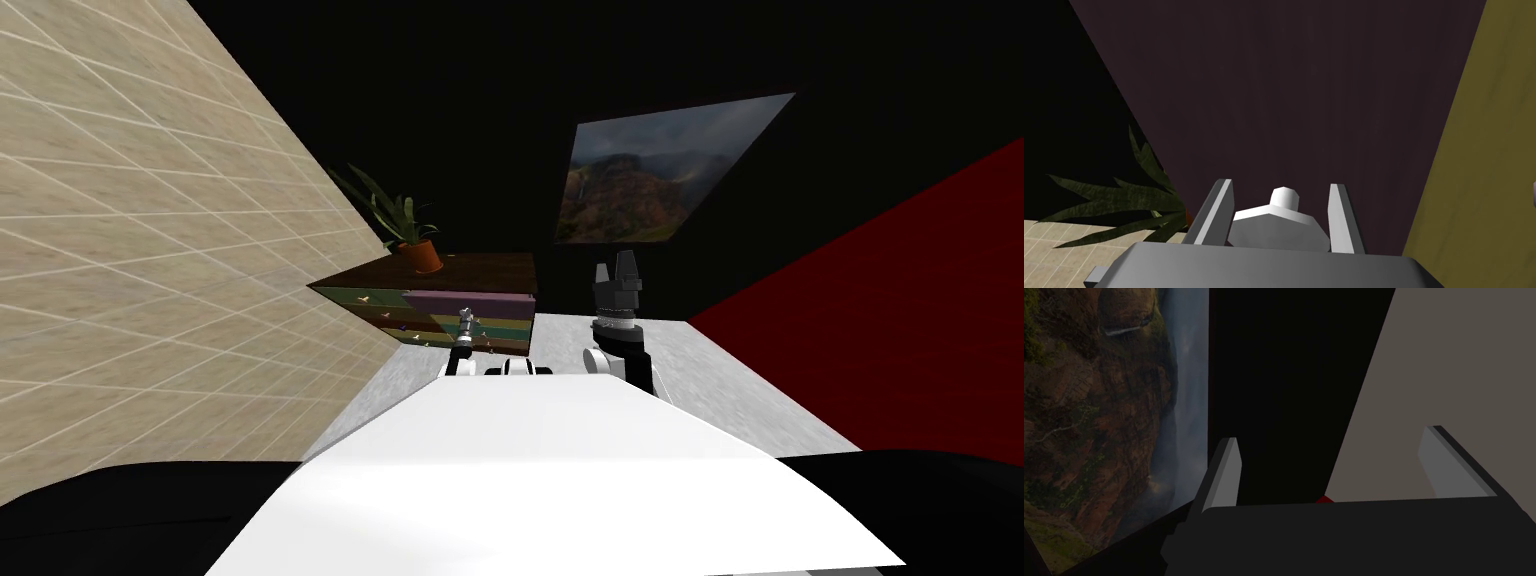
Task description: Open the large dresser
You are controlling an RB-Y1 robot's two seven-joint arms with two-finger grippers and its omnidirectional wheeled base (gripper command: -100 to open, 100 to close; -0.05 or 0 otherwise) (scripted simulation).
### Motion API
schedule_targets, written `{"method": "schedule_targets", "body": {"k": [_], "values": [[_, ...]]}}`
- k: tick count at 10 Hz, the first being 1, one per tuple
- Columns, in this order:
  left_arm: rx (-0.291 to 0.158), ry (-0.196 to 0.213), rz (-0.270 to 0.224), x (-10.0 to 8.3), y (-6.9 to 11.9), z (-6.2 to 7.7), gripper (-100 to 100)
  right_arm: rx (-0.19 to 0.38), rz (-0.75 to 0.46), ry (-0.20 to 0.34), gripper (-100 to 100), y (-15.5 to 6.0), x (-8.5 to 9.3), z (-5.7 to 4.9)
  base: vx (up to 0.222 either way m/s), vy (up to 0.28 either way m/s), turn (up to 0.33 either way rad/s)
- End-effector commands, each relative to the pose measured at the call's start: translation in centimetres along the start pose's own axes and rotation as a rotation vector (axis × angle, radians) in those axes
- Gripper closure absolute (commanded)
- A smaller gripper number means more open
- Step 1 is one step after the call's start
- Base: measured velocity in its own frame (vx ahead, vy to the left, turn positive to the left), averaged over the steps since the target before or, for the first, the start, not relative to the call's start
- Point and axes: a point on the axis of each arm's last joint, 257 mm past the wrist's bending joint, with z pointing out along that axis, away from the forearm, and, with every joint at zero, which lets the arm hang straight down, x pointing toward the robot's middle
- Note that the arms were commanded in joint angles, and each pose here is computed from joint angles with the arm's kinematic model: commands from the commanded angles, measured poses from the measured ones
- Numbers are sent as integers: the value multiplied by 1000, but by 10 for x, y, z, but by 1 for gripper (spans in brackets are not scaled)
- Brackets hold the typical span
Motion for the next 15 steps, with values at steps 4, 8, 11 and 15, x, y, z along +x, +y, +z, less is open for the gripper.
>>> {"method": "schedule_targets", "body": {"k": [4,8,11,15], "values": [[-22,8,1,0,5,-9,100,0,0,0,0,0,0,0,-168,13,14],[-20,13,0,2,3,-15,100,0,0,0,0,0,0,0,-165,17,10],[-11,16,-1,2,-1,-16,100,0,0,0,0,0,0,0,-174,15,14],[-11,20,-1,2,-7,-21,-100,0,0,0,0,0,0,0,-135,25,7]]}}
